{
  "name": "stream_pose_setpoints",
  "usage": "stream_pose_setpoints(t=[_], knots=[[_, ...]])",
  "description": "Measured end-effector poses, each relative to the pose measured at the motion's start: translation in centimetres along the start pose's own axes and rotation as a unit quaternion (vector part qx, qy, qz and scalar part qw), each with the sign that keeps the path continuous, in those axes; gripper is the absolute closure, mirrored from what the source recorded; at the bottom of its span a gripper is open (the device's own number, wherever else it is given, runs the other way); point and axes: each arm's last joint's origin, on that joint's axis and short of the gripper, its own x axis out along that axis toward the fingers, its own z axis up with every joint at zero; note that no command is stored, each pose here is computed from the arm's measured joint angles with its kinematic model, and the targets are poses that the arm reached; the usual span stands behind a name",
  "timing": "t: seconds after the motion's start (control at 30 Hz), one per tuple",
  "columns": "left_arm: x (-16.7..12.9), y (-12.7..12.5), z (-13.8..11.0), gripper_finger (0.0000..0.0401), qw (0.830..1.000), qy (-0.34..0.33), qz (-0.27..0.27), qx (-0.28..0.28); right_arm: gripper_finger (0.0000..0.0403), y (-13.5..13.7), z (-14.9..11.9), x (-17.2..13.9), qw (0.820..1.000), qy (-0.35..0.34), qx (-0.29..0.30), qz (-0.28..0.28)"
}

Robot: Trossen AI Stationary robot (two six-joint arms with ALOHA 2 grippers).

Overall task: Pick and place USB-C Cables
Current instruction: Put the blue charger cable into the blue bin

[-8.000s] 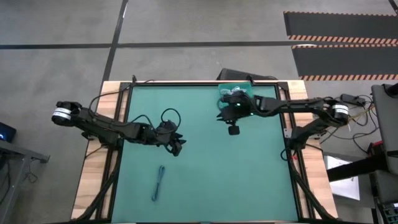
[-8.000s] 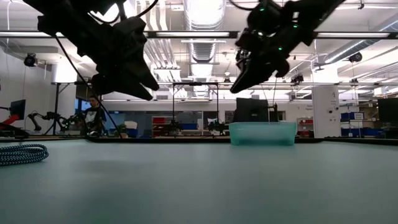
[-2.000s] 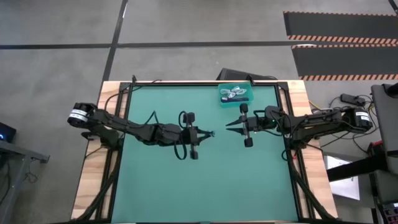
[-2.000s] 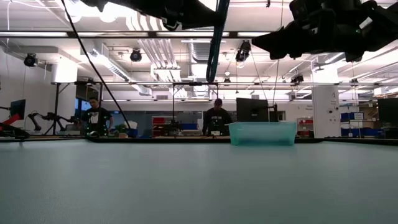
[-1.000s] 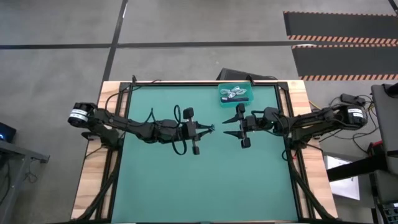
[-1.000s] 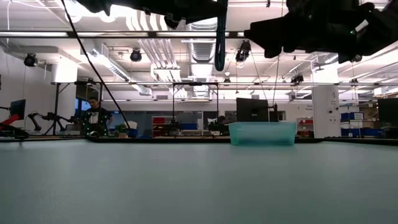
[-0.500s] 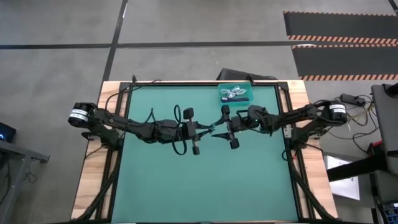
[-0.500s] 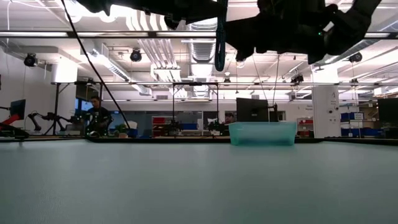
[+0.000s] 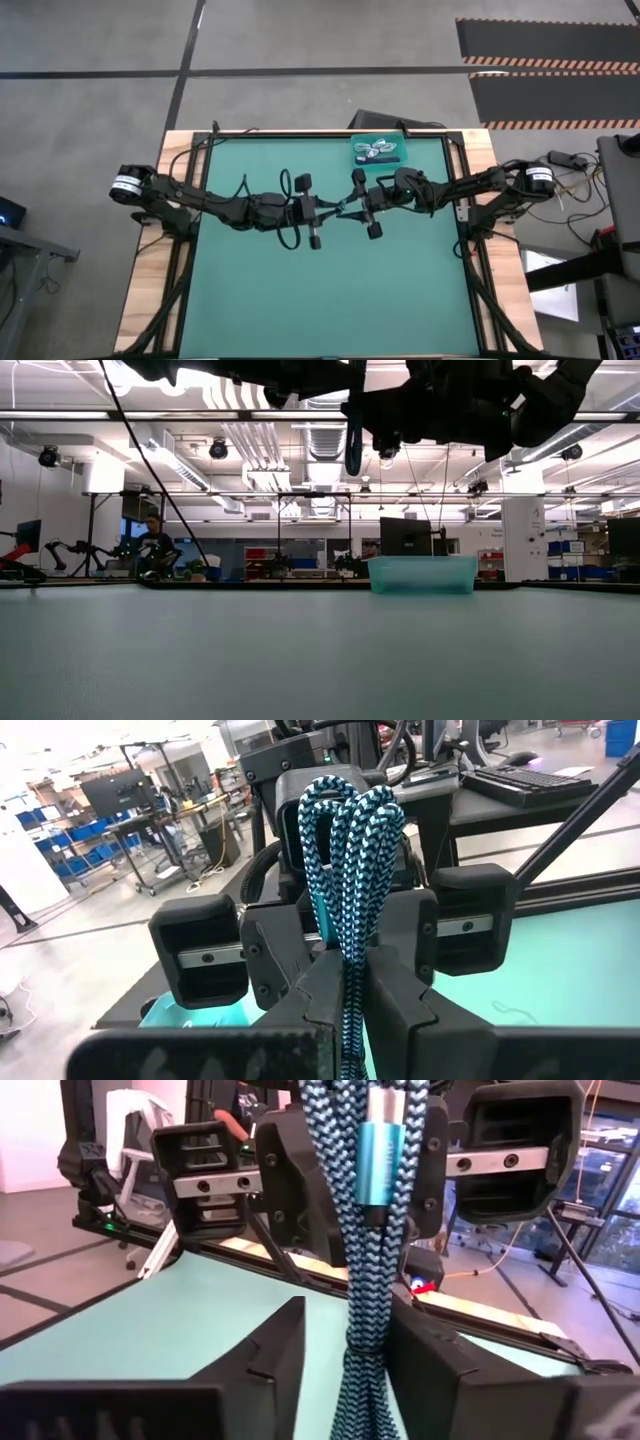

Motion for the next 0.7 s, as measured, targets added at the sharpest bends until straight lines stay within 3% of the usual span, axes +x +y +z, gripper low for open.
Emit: stream_pose_setpoints(t=[0.33,0.7], knots=[[-0.01,-0.07,-0.09,0.039,1.0,0.002,-0.002,0.0,0.0376,0.01,-0.13,0.0,1.0,0.006,-0.01,-0.001],[0.0,-0.06,-0.12,0.039,1.0,0.004,-0.002,0.0,0.0376,0.02,-0.19,-0.01,1.0,0.009,-0.008,0.0]])
